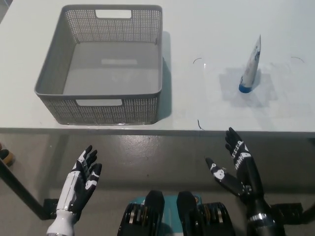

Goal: Use the right hand to pick up a shampoo and place it into a container on the left side

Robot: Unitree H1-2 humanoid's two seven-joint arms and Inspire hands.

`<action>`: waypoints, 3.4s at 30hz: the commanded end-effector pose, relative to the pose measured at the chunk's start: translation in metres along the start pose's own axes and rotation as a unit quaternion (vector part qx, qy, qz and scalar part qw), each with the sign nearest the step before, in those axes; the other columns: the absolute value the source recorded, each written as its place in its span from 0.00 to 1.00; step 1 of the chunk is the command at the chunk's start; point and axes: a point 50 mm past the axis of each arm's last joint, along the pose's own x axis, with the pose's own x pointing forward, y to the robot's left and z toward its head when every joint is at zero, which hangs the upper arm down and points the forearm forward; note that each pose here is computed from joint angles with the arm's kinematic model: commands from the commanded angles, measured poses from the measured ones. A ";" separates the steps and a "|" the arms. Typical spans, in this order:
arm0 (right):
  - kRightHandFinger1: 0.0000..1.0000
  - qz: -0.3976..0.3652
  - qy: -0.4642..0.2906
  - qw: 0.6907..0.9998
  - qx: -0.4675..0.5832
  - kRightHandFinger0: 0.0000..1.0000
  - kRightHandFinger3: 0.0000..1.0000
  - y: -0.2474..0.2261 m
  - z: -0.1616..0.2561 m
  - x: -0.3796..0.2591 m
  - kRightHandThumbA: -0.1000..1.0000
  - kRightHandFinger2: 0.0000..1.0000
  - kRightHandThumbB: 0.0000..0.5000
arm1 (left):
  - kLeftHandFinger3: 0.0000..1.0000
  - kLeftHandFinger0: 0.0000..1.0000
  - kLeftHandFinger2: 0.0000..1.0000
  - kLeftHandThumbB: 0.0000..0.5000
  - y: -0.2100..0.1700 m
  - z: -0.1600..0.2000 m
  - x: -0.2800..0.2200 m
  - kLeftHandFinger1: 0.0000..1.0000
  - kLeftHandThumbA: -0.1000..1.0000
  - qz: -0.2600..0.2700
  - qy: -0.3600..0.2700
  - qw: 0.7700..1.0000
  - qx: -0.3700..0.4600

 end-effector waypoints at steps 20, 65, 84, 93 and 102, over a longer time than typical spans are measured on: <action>1.00 -0.105 -0.239 0.963 -0.068 1.00 1.00 -0.041 0.136 0.031 0.83 1.00 0.41 | 1.00 1.00 1.00 0.00 0.002 0.014 -0.014 1.00 0.83 -0.009 -0.046 0.999 -0.021; 1.00 -0.104 0.009 0.993 -0.063 1.00 1.00 -0.078 0.097 0.215 0.89 1.00 0.96 | 1.00 1.00 1.00 0.00 0.004 0.007 -0.024 1.00 0.79 -0.018 -0.035 0.999 -0.016; 1.00 -0.100 0.051 0.994 -0.018 1.00 1.00 -0.061 0.129 0.271 0.71 1.00 0.86 | 1.00 1.00 1.00 0.00 0.007 0.012 -0.013 1.00 0.79 -0.032 -0.042 0.999 -0.010; 0.18 -0.208 0.032 0.977 -0.022 0.00 0.48 -0.048 0.129 0.269 0.00 0.56 0.26 | 1.00 1.00 1.00 0.00 0.011 0.018 -0.007 1.00 0.79 -0.040 -0.045 0.998 -0.007; 0.30 -0.218 0.013 0.976 0.005 0.00 0.56 -0.056 0.131 0.267 0.00 0.59 0.25 | 1.00 1.00 1.00 0.00 0.012 0.018 -0.003 1.00 0.78 -0.045 -0.052 0.998 -0.002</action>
